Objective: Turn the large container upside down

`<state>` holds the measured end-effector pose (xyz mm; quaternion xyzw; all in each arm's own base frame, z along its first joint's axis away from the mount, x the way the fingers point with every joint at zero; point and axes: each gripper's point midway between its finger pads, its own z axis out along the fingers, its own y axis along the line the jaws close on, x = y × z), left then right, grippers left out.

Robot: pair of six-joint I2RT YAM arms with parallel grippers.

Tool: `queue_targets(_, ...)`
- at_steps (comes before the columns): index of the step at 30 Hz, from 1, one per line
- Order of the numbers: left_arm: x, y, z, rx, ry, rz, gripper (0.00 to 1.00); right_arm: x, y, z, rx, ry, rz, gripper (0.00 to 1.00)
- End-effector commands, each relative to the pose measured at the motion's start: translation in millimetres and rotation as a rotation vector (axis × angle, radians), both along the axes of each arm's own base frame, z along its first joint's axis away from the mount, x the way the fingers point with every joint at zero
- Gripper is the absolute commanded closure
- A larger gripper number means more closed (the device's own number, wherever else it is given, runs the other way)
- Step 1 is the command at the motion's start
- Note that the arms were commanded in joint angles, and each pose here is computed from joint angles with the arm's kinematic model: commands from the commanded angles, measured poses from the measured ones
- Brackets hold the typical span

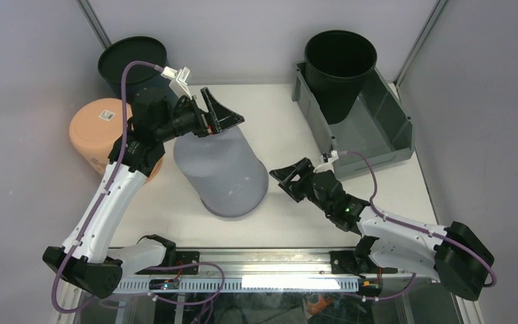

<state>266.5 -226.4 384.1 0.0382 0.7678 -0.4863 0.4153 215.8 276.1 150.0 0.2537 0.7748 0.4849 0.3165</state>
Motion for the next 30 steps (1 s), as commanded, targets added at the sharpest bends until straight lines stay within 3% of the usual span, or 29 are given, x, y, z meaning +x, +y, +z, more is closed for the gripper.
queue_targets(1,-8.0,-22.4,20.7,-0.085,-0.030,-0.100,0.01,7.3,-16.1,14.2,-0.085,-0.054,-0.062,0.26)
queue_targets(6,-13.5,-28.0,34.3,-0.082,-0.082,-0.141,0.01,-1.4,-21.8,19.9,-0.181,-0.107,-0.009,0.26)
queue_targets(13,-33.7,-13.9,45.1,0.030,-0.179,-0.166,0.01,-47.7,7.4,26.1,-0.338,-0.229,0.333,0.27)
queue_targets(19,-51.7,-0.5,35.3,0.116,-0.234,-0.183,0.01,-88.2,42.4,25.8,-0.330,-0.275,0.567,0.27)
queue_targets(24,-54.8,6.5,39.8,0.131,-0.253,-0.151,0.01,-61.8,77.9,23.8,-0.291,-0.286,0.532,0.27)
queue_targets(30,-49.2,19.8,40.1,0.115,-0.214,-0.027,0.01,29.9,121.4,33.5,-0.228,-0.331,0.392,0.27)
